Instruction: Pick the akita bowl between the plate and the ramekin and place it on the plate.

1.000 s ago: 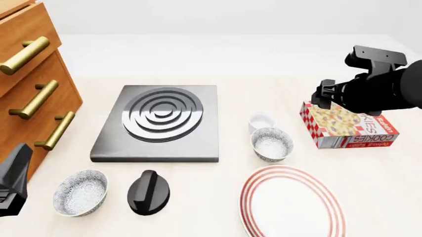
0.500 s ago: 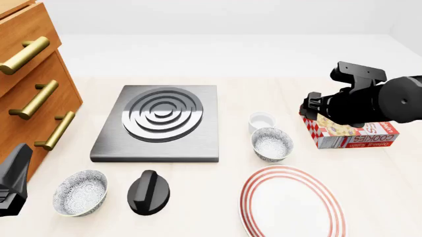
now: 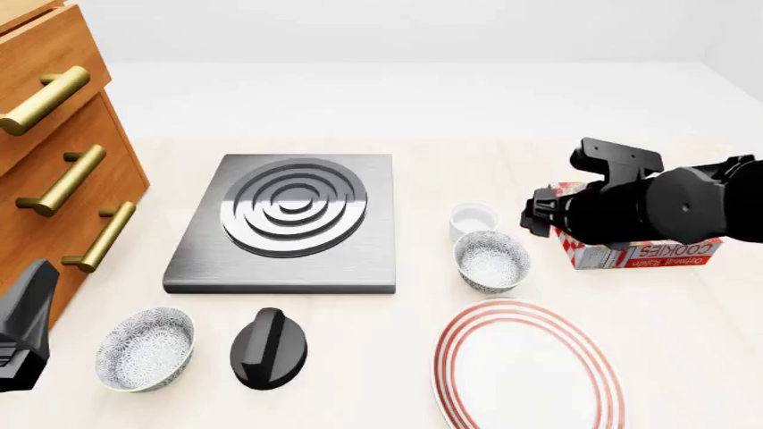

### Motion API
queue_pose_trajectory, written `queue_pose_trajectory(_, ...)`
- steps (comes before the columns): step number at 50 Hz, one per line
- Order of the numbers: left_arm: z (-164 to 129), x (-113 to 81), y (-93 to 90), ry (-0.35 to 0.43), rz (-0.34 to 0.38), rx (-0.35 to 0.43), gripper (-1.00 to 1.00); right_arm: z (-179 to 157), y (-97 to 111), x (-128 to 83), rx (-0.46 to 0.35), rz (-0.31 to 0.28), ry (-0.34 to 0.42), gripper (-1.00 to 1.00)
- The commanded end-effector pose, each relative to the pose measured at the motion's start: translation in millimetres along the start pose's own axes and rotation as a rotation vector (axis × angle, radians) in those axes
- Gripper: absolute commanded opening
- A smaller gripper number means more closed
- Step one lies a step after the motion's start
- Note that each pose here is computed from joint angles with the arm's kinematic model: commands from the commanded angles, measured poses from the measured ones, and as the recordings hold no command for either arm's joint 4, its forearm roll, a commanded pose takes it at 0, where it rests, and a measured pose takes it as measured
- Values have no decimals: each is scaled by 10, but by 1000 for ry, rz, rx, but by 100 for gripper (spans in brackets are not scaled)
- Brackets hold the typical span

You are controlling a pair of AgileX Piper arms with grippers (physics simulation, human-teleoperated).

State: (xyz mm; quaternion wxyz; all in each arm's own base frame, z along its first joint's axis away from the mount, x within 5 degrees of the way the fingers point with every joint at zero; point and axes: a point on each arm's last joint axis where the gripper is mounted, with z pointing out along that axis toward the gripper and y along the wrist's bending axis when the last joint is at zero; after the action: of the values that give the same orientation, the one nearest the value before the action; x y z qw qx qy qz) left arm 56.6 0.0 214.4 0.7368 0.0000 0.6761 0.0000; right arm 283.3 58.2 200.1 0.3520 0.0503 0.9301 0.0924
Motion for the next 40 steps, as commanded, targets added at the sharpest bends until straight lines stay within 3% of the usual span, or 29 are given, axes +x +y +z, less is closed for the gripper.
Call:
queue_pose_trajectory(1,0,0,0,0,0,0,100,153,55,159,-12,-3,37,100)
queue_pose_trajectory(40,0,0,0,0,0,0,100,348,128,366,-28,1,78,100)
